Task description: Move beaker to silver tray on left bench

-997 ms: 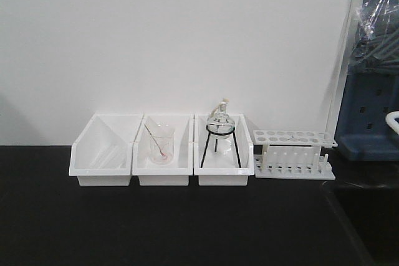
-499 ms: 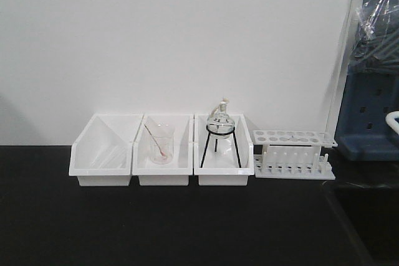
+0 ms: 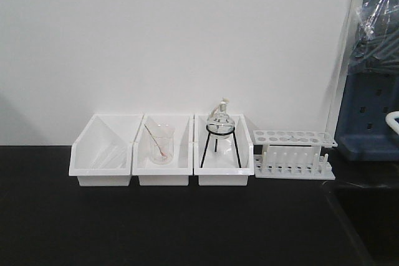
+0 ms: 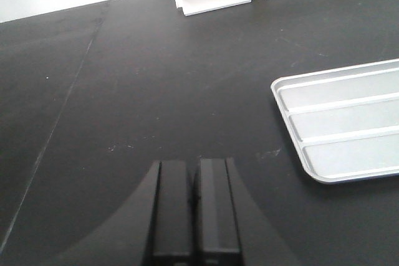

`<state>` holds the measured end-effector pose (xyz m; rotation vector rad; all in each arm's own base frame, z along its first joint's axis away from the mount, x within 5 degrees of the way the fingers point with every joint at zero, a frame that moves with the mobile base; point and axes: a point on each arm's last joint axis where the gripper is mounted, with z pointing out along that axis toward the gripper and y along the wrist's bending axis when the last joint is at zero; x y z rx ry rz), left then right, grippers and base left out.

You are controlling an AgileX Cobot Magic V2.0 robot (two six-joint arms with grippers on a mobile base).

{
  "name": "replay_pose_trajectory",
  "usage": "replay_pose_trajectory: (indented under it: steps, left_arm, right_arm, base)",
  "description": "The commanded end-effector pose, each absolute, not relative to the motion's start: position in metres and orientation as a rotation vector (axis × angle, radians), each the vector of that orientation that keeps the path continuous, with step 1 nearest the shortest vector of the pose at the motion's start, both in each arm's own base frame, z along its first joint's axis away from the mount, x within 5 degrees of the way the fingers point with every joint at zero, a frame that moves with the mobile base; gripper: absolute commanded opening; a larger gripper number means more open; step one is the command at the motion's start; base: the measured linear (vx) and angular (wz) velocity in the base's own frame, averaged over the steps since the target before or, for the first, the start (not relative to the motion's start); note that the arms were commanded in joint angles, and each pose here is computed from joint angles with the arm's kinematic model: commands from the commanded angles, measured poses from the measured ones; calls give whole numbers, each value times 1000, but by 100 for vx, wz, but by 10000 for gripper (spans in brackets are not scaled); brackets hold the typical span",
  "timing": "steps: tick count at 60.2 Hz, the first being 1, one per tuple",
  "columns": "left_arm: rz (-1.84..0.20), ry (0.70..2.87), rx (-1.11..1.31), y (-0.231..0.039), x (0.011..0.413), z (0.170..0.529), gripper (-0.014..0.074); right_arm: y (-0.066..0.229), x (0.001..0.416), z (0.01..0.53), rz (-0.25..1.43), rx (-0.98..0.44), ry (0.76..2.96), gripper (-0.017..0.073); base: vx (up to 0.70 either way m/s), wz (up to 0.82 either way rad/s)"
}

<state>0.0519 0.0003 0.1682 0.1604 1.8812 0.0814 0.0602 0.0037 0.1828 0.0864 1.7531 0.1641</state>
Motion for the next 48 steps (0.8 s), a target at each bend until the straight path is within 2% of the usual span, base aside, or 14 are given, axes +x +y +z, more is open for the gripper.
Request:
replay_pose_trajectory:
  steps: [1, 8, 48]
  left_arm:
    - [71, 1811, 163, -1, 54, 169, 1]
    - [71, 1811, 163, -1, 54, 169, 1]
    - [71, 1811, 163, -1, 54, 169, 1]
  right_arm:
    - [0, 57, 190, 94, 105, 1630, -11]
    - [-2, 56, 193, 42, 79, 1591, -11]
    - [-2, 56, 193, 44, 81, 1589, -11]
  base:
    - [0, 0]
    - [0, 0]
    - [0, 0]
